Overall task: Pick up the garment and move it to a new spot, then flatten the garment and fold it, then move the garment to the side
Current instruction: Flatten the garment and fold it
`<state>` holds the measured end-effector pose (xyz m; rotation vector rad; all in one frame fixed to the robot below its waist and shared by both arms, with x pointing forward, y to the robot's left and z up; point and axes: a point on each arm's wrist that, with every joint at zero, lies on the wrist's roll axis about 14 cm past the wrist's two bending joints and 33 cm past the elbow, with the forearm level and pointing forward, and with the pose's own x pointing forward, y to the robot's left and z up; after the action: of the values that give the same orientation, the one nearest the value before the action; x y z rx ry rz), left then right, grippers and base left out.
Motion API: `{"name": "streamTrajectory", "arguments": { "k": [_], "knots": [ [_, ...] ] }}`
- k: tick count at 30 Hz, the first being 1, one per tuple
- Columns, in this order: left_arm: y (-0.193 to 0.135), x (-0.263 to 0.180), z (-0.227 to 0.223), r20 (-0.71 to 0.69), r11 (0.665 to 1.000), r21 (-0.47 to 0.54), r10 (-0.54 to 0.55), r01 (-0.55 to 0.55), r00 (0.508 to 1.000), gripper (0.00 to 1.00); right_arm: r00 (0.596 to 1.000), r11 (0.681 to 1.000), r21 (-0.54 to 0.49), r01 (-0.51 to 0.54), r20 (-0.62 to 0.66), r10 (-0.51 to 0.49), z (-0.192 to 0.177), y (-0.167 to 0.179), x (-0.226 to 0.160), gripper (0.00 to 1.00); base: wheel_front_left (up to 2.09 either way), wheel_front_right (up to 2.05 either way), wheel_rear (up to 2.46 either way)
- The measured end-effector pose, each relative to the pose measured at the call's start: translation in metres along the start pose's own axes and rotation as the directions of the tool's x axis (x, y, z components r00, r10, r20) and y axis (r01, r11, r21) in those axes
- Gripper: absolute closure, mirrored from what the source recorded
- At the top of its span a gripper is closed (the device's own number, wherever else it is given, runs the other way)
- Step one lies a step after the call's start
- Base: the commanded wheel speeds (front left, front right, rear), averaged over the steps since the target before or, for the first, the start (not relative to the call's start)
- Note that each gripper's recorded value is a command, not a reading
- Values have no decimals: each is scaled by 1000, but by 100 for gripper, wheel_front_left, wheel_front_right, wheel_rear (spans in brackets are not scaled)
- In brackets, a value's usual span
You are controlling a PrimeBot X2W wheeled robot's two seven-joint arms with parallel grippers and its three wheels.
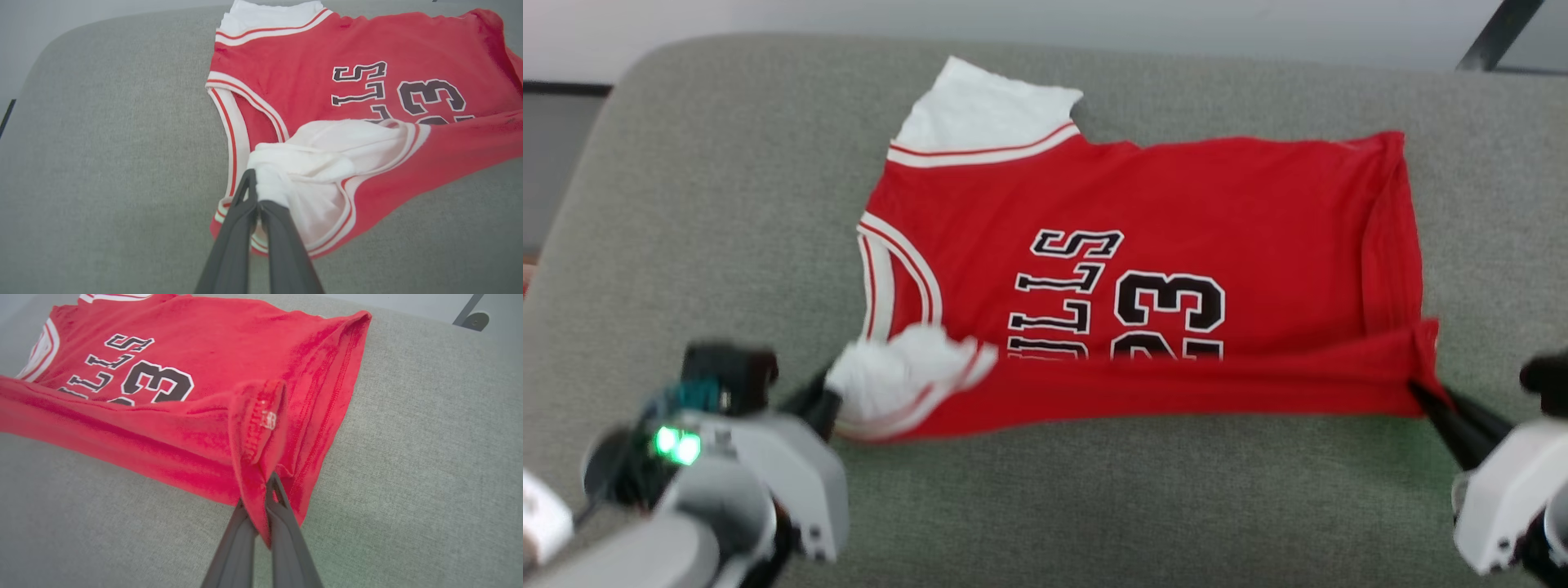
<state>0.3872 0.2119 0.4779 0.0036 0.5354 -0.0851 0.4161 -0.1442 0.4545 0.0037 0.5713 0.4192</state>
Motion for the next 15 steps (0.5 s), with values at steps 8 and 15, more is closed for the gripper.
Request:
{"name": "streamTrajectory", "arguments": {
  "k": [8, 15],
  "knots": [
    [0, 55, 34, -10, 989, 136, -58, 59, 998, 100, 998, 999, -17, 47, -33, -47, 16, -20, 37, 100, 0, 0, 0],
    [2, 102, 15, -148, 984, 144, -88, 110, 985, 100, 988, 998, -9, 56, -144, -57, -1, -31, 66, 100, 0, 0, 0]
  ]
}}
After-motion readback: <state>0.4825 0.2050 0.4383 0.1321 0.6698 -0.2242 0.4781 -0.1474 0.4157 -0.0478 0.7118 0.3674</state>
